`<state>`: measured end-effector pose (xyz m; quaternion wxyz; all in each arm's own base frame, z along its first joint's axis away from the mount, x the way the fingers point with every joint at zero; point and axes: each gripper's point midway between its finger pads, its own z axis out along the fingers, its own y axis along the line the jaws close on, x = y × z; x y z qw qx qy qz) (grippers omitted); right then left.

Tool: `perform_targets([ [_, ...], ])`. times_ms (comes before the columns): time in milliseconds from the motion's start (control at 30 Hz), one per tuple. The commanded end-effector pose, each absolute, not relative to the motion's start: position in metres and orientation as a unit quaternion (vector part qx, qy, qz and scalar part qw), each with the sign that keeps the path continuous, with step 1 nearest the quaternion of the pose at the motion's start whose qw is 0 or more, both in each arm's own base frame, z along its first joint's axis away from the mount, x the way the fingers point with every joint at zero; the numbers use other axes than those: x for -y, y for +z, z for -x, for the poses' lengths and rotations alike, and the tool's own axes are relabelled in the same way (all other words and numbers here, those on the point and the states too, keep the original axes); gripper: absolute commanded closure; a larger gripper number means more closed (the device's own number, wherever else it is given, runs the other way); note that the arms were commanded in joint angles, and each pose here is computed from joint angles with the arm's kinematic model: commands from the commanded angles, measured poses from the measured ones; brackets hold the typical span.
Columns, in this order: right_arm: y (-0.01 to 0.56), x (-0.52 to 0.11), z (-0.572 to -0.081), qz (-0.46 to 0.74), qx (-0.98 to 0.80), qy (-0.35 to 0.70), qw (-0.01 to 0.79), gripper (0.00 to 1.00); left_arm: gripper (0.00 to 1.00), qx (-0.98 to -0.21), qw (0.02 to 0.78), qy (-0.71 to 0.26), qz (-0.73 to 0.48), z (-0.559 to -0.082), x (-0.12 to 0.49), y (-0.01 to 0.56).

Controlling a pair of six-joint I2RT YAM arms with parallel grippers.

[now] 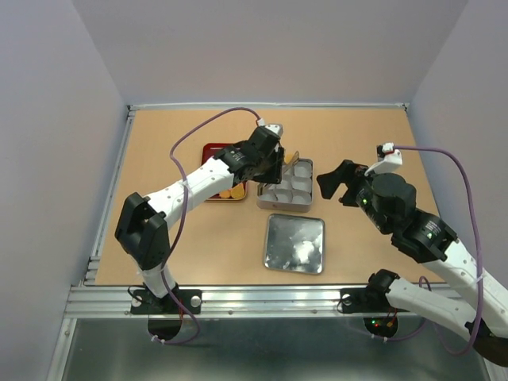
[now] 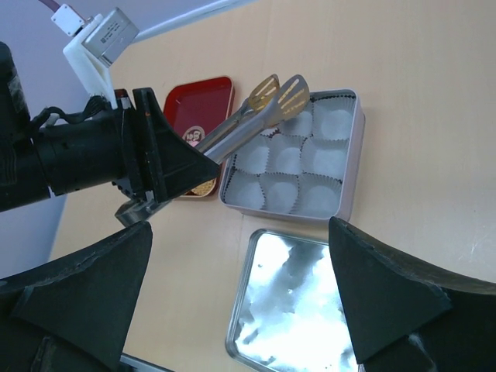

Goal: Pack the cookies

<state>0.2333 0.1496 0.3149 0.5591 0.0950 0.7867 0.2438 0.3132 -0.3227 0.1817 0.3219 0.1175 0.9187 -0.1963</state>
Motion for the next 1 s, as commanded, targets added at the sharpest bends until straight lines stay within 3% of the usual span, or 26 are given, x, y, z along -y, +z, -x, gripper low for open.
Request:
perform_targets([
  [0,0.312,-0.146,-0.235,-0.104,-0.787,0.238,0.56,0.0,0.49,-0.912,0.334,-0.206,-0.119,-0.32,0.333,0.185],
  [700,0.295,-0.157,-0.235,-0.098,-0.802,0.245,0.536,0.0,0.41,-0.92,0.336,-0.169,-0.11,-0.324,0.321,0.16],
  [967,0.292,-0.158,-0.234,-0.096,-0.804,0.246,0.532,0.0,0.39,-0.908,0.38,-0.155,-0.087,-0.327,0.302,0.207],
])
